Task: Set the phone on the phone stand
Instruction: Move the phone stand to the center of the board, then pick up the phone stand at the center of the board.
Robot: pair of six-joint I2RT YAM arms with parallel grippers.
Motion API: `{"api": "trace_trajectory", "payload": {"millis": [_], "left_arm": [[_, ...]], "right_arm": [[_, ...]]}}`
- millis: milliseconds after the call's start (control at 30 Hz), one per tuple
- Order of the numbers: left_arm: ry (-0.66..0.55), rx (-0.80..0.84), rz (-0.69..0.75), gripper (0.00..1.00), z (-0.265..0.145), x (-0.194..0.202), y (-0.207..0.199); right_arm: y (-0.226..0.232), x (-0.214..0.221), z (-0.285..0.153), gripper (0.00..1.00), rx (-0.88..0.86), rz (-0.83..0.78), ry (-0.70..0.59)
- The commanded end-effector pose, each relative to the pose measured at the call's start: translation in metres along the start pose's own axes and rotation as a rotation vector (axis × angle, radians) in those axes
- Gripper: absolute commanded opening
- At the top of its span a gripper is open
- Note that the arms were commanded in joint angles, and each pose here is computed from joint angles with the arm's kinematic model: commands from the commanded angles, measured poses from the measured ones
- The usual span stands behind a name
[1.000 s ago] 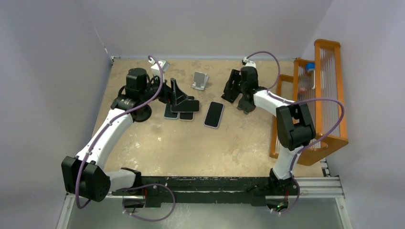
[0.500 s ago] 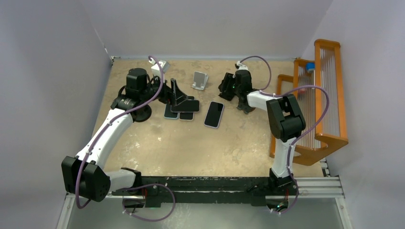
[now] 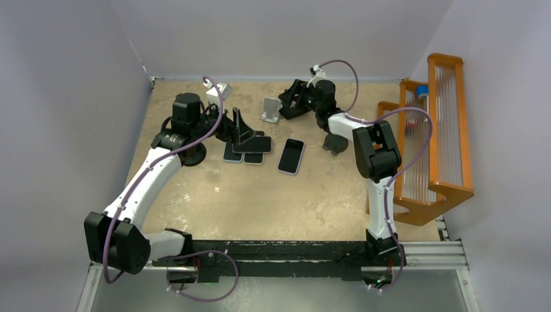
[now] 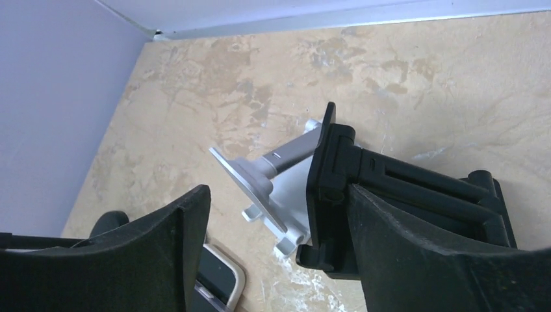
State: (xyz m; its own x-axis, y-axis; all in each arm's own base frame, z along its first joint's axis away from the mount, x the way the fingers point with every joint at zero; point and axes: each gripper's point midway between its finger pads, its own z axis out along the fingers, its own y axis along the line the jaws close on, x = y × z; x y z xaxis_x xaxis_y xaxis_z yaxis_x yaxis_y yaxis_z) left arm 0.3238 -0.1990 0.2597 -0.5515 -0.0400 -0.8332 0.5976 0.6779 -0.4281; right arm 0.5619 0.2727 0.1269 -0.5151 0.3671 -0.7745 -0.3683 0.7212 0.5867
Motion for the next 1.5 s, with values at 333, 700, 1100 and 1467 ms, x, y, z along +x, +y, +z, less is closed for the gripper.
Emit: {"api": "trace_trajectory", "payload": {"millis": [333,700,1100,1467], "left_arm": [[-0.004,0.013,0.013,0.84,0.000,-0.007,-0.003],[-0.009,0.208,0.008,0.83,0.005,-0.009,-0.031],[-0.057,0.546,0.219,0.81,0.033,-0.043,-0.060],[-0.076,0.648,0.328,0.81,0.092,-0.053,-0.059]], "right_arm": [[0.010,-0.029,-0.124,0.90,0.282,-0.139,0.033],[-0.057,-0.030,-0.260,0.92,0.656,-0.046,-0.079],[-0.070,-0.002,-0.252,0.80,0.522,-0.039,-0.120],[-0.095,-0.012,-0.227,0.72,0.482,-0.078,-0.130]]}}
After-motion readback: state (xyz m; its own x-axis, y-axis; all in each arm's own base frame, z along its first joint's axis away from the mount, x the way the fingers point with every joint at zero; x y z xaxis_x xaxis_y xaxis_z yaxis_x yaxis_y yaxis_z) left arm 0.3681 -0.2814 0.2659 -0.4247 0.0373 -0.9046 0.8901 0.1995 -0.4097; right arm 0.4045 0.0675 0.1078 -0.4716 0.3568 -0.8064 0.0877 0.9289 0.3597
